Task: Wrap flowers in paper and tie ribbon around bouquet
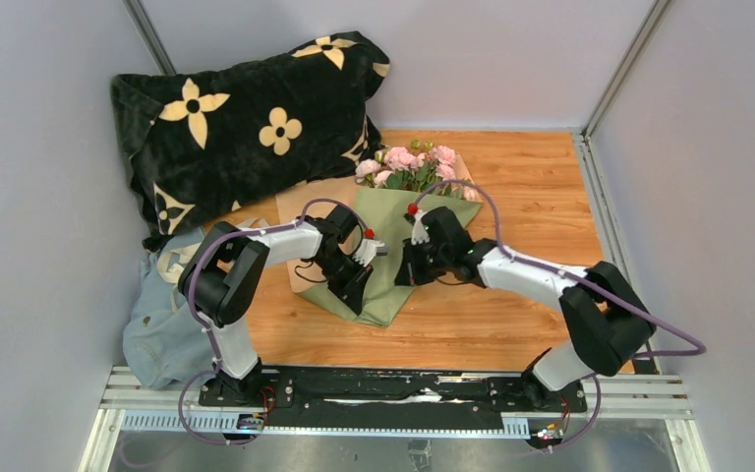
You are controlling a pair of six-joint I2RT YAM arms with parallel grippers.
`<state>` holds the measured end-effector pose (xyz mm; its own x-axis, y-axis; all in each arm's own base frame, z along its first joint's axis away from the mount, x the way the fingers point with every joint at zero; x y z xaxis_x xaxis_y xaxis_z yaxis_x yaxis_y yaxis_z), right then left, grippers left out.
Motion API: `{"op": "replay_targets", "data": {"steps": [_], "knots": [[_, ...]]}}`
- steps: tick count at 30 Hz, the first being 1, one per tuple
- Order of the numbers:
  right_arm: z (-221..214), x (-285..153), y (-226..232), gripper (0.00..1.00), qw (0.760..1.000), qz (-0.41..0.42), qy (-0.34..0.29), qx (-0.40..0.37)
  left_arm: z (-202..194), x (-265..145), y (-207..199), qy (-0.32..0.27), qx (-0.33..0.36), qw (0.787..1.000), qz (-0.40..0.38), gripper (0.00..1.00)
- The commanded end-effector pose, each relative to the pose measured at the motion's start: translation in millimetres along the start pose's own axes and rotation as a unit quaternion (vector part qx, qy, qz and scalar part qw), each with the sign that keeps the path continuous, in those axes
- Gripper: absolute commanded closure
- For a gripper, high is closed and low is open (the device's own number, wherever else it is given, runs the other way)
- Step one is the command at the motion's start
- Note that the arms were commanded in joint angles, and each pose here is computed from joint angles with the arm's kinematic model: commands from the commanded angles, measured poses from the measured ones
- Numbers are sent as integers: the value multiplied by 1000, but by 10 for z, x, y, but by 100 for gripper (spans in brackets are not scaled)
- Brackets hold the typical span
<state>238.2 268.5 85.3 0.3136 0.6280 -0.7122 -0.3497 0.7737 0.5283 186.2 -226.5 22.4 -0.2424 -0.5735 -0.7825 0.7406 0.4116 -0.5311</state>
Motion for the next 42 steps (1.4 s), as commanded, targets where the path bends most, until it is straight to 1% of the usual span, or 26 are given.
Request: {"op": "replay_targets", "data": {"steps": [1, 5, 7, 9, 12, 15, 16, 18, 20, 21, 23, 25, 27, 29, 31, 32, 34, 36, 38, 42], "knots": [[-383, 316, 731, 100, 979, 181, 50, 77, -148, 45, -27, 31, -17, 999, -9, 90], [-794, 589, 685, 100, 972, 171, 104, 125, -130, 21, -24, 25, -22, 999, -14, 90], [-968, 651, 585, 100, 967, 162, 123, 153, -118, -11, -8, 18, -29, 999, -15, 90], [-1135, 672, 425, 100, 966, 135, 133, 177, -98, -55, 16, 9, -34, 999, -15, 89], [-1352, 652, 164, 100, 968, 77, 147, 188, -34, -131, 19, -8, -28, 999, -14, 83], [-1445, 600, -6, 100, 972, 33, 150, 180, 96, -287, 35, -24, -10, 1000, -2, 73], [-1456, 579, -43, 100, 973, 22, 150, 176, 99, -375, 76, -25, -10, 1000, 8, 70], [-1469, 539, -101, 100, 974, 2, 151, 166, -34, -514, 303, -19, -28, 998, 56, 68], [-1466, 511, -126, 100, 976, -6, 149, 158, -248, -631, 556, -1, -45, 994, 98, 69], [-1468, 505, -135, 100, 976, -10, 150, 157, -307, -711, 649, 5, -52, 992, 114, 73], [-1461, 497, -144, 100, 977, -15, 152, 151, -332, -811, 649, 7, -46, 993, 111, 75], [-1443, 498, -142, 100, 977, -17, 150, 148, -266, -938, 590, 9, -14, 994, 104, 74], [-1420, 508, -121, 100, 978, -14, 149, 146, -191, -1094, 572, 6, 25, 992, 121, 74], [-1395, 525, -93, 100, 979, -14, 149, 139, -35, -1285, 521, -19, 82, 986, 146, 76], [-1387, 540, -70, 100, 979, -13, 151, 135, 87, -1375, 340, -41, 147, 977, 150, 80], [-1380, 549, -56, 100, 979, -11, 152, 135, 100, -1347, 218, -44, 179, 972, 143, 83], [-1344, 563, -8, 100, 979, -3, 152, 135, 50, -1147, -65, -33, 251, 962, 105, 88], [-1308, 576, 36, 100, 979, 5, 148, 139, -105, -896, -215, 1, 323, 944, 72, 89], [-1291, 590, 53, 100, 979, 7, 147, 142, -201, -695, -183, 25, 376, 923, 72, 89], [-1299, 624, 34, 100, 978, 4, 144, 152, -134, -567, 149, 33, 411, 898, 151, 89]]}}
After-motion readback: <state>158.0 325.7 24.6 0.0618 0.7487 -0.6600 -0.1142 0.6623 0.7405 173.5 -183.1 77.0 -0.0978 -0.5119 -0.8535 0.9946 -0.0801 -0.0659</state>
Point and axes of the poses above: each gripper's point midway between its finger pads, its own x axis out along the fingers, its own y axis along the line the jaws close on, z = x × y, the point moved 1 cm from there along -x, back along the fingers, and after that the axes turned 8 degrees about x, right-handed, at the moved point
